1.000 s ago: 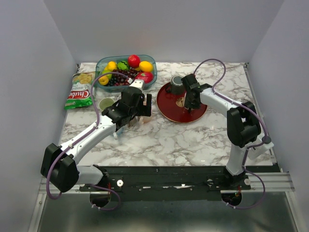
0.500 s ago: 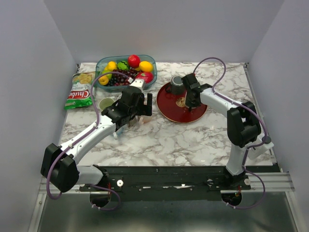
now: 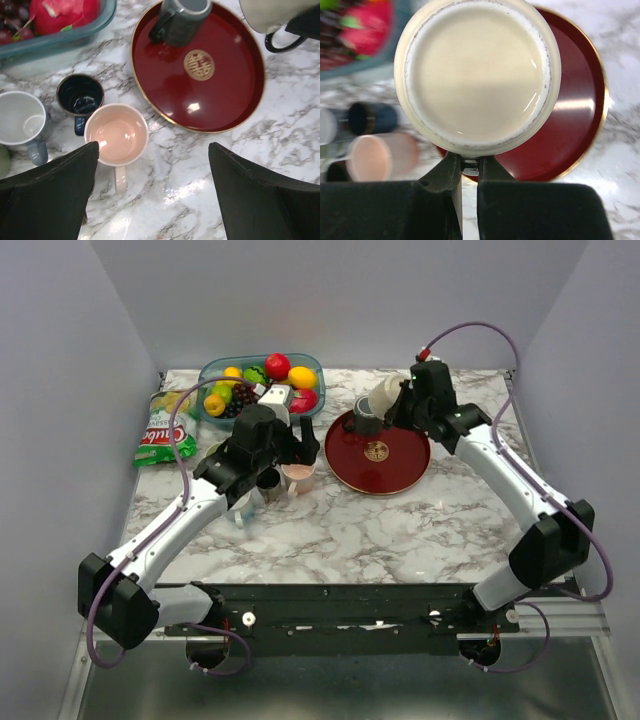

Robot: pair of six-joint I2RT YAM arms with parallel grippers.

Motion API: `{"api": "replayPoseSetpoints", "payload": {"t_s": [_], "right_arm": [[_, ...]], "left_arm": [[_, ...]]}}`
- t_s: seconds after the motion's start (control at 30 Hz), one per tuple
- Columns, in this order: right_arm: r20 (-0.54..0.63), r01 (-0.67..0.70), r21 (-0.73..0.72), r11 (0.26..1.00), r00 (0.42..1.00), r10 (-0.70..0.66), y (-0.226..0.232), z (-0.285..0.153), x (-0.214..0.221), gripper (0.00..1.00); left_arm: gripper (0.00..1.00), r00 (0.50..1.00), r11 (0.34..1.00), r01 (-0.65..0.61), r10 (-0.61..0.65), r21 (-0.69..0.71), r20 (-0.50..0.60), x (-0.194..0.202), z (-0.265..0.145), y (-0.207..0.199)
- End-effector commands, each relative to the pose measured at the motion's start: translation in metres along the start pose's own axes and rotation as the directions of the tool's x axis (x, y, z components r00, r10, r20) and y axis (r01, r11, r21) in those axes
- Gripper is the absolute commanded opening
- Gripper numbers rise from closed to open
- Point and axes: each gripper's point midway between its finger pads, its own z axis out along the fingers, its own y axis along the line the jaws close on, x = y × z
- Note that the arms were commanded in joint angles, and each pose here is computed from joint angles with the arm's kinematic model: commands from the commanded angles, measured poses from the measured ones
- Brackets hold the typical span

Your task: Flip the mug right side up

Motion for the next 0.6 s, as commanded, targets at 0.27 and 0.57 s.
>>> {"api": "replayPoseSetpoints", "payload": {"t_s": [0.27,0.57], "right_arm": [[0.419,0.205,-0.726,0.657,0.889,0.186,0.148,-0.194,-0.151,0.01],[0.376,0.240,-0.881,0.407,0.878,0.296,0.179,-0.257,-0.164,0.01]], "left_arm": [[0.99,0.923,0.788,-0.089,-0.166,0.610,0.348,-0.146,-0.091,-0.120],[0.99,0.844,0.556,-0.030,-0.432,0.831,0.319,-0.219,-0.130,-0.150]]}}
